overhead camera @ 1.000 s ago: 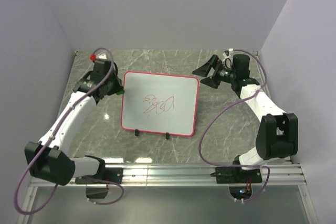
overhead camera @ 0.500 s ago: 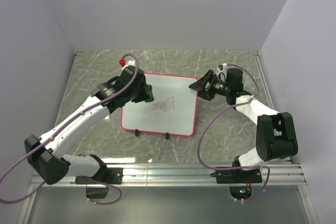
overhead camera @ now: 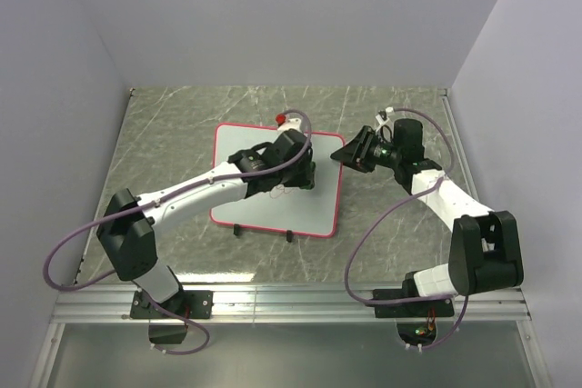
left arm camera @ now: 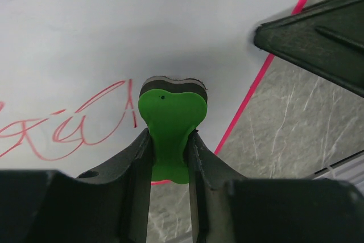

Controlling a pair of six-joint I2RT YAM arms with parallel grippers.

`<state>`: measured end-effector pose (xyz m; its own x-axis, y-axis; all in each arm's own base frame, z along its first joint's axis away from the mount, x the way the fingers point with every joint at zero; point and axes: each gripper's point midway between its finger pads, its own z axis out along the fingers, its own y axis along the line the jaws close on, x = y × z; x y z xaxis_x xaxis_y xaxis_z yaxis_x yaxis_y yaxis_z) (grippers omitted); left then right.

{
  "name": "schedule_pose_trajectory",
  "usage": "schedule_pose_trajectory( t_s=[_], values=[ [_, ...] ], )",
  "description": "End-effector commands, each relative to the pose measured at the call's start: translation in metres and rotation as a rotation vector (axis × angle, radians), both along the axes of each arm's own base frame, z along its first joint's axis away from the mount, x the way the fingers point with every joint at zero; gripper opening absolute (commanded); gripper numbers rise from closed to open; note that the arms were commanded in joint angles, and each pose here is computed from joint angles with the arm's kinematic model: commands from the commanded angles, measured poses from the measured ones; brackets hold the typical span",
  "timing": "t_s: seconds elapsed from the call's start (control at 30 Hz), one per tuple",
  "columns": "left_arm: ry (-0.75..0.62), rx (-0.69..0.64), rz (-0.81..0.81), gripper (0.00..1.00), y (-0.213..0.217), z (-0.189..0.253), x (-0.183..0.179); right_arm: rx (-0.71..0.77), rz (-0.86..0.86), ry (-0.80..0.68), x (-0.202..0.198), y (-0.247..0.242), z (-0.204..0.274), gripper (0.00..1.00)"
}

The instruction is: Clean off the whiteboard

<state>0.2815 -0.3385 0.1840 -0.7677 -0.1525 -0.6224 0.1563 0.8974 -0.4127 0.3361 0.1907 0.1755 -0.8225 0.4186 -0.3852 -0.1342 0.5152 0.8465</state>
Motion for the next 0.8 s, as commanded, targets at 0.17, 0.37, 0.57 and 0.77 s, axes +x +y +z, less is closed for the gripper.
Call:
schedule_pose_trajectory(
  t_s=[0.17, 0.37, 0.57, 0.77],
  values=[
    [-0.126, 0.023, -0.092, 0.00, -0.027, -0.001, 0.003, -0.084, 0.047, -0.005, -0.004, 0.000, -0.016, 0.17],
    [-0.123, 0.051, -0.049, 0.00, -0.018, -0.036, 0.004, -0.126, 0.043, 0.039, -0.007, -0.004, -0.028, 0.00],
    [-0.141, 0.093, -0.019, 0.00, -0.013, -0.051, 0.012, -0.161, 0.038, 0.040, -0.008, -0.007, -0.028, 0.00],
    [-0.169, 0.156, 0.031, 0.00, 0.002, -0.058, 0.022, -0.152, 0.031, 0.023, -0.007, -0.006, -0.020, 0.00]
  ],
)
